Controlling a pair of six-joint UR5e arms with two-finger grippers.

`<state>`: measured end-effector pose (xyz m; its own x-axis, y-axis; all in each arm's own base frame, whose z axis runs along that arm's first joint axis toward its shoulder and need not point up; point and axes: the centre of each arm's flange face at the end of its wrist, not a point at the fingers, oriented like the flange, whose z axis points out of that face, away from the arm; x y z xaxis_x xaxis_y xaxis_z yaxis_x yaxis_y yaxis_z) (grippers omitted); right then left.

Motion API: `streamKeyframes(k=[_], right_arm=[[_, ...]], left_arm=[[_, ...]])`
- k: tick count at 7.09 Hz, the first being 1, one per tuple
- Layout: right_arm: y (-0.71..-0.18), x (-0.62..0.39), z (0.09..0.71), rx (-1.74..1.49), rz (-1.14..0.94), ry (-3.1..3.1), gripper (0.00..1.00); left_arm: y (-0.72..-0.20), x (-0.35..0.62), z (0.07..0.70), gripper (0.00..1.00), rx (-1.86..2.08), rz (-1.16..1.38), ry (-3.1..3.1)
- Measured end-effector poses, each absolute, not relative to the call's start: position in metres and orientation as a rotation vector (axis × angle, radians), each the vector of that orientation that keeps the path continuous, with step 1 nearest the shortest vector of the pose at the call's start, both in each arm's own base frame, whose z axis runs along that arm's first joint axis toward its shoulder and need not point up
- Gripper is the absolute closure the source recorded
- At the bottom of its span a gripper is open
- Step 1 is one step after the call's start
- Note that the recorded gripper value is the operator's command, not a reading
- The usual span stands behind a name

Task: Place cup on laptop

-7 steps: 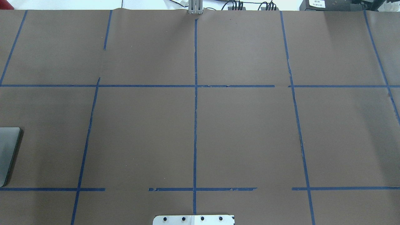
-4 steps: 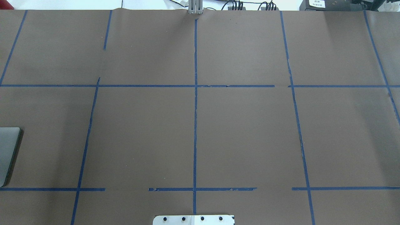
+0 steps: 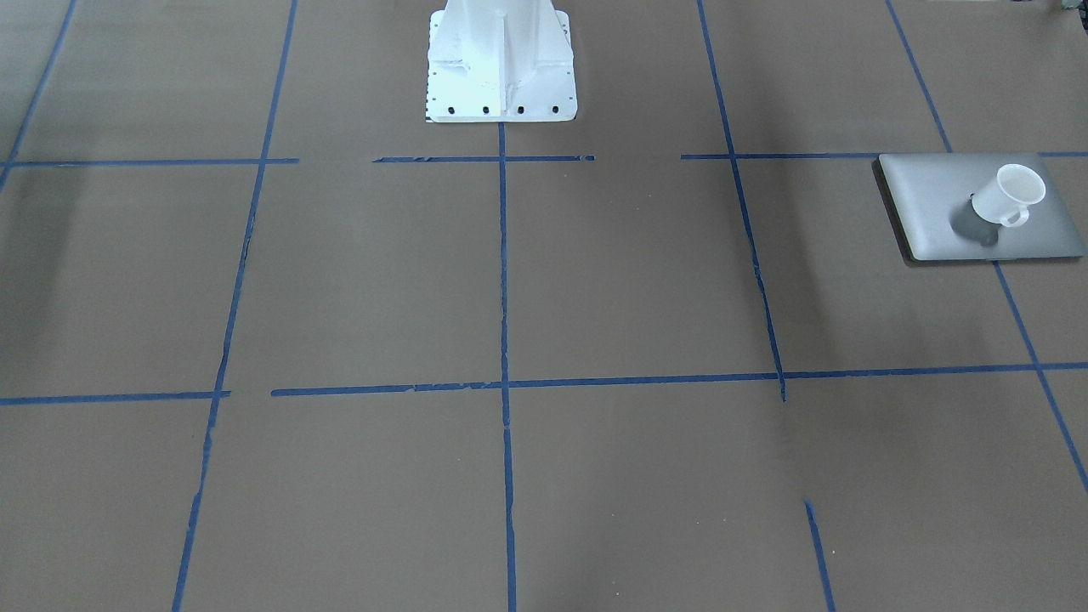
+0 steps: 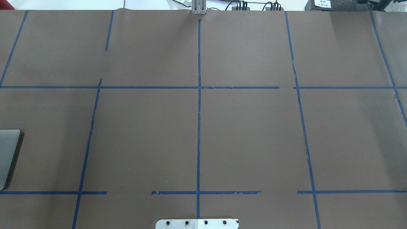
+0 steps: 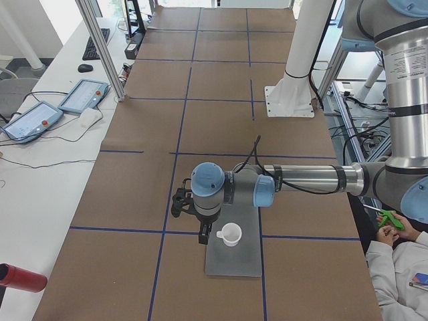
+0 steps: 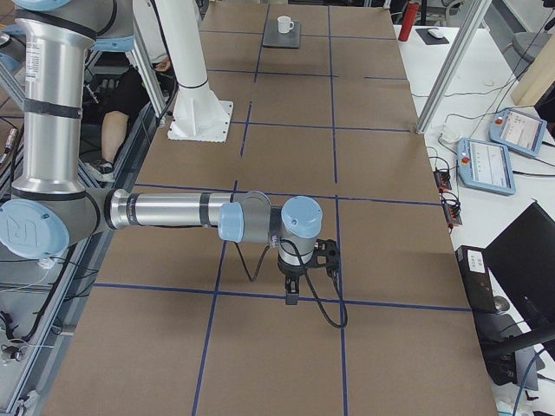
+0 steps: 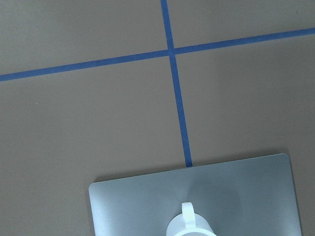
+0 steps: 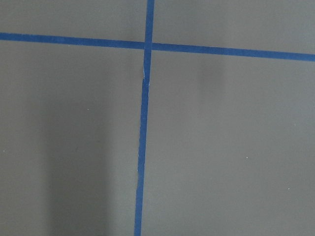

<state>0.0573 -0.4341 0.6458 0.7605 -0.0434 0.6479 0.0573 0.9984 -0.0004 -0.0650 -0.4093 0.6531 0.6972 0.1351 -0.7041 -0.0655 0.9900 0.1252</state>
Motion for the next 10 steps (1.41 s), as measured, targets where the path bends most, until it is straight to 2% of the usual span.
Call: streamKeyframes(k=[10], right_arm=[[-0.4341, 0.0572, 0.6457, -0.021, -0.055, -0.706, 0.00]], left_arm=[[-0.4147, -0.0699, 0.6506, 0.00, 0.105, 0.103, 0.791]])
